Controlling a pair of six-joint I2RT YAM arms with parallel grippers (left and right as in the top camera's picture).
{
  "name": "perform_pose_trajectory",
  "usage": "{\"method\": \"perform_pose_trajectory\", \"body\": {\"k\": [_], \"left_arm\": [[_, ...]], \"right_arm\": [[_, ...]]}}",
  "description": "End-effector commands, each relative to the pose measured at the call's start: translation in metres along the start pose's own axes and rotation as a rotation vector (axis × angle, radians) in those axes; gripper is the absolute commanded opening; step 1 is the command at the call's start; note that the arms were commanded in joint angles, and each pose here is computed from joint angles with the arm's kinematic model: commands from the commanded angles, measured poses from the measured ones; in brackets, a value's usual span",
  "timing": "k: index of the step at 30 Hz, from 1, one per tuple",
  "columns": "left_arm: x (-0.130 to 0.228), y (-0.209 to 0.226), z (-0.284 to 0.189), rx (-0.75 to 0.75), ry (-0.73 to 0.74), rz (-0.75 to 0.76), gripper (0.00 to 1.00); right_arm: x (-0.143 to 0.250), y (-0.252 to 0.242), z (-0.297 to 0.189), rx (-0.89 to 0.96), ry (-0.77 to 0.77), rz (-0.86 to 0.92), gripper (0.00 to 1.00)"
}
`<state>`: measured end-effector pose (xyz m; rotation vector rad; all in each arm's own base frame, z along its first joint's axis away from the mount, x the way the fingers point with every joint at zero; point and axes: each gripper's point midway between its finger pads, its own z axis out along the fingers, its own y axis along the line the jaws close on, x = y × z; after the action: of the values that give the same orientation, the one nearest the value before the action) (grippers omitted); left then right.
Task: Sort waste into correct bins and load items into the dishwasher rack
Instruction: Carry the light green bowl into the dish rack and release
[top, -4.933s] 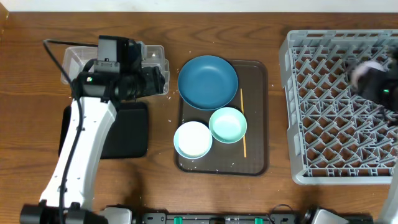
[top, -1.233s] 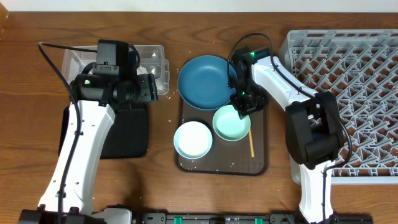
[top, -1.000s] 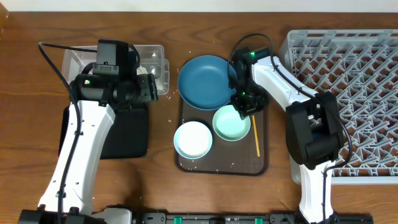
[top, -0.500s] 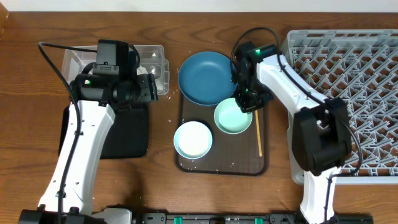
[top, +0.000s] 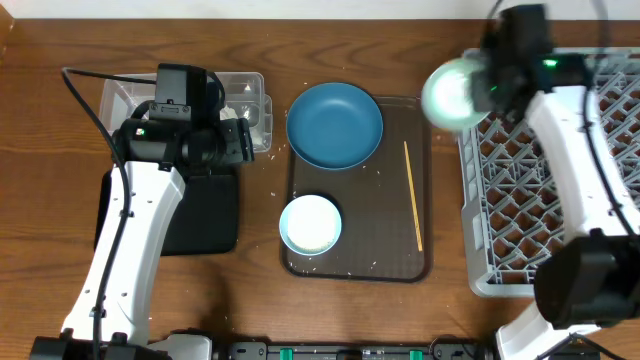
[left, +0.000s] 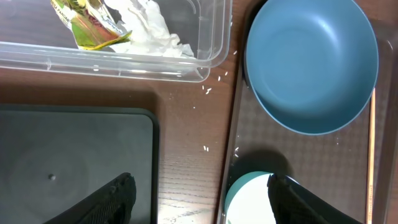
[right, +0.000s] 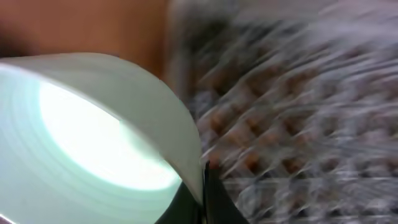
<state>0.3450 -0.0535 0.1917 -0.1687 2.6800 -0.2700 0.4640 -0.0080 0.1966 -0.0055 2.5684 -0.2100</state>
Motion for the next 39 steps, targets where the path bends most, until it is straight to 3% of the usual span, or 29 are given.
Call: {"method": "perform_pose_trajectory", "body": {"k": [1,8,10,17,28,39], "left_arm": [[-0.001,0.002,0.001,-0.013,-0.001,0.006,0.71],[-0.001,0.002,0.001,-0.013,-0.001,0.005,0.71],[-0.001,0.002,0.001,-0.013,-0.001,0.005,0.71],[0.000,0.002,0.001,-0.013,0.001,0.005,0.70],[-0.001,0.002,0.001,-0.013,-0.001,0.005,0.70],[-0.003,0.002,0.001,-0.011,-0.008,0.006,0.71]], "right_arm": [[-0.020,-0.066,-0.007,0.278,-0.086,0.072,0.01],[-0.043,-0.192,-0.067,1.004,-0.257,0.285,0.01],[-0.049,-0.208,-0.075,1.090,-0.280,0.301,0.01],[-0.041,-0.256,-0.054,1.193,-0.210,0.276,0.01],[0.016,-0.324,0.006,1.327,0.118,0.128,0.01],[0.036,-0.312,0.057,1.220,0.178,0.073,0.01]]}}
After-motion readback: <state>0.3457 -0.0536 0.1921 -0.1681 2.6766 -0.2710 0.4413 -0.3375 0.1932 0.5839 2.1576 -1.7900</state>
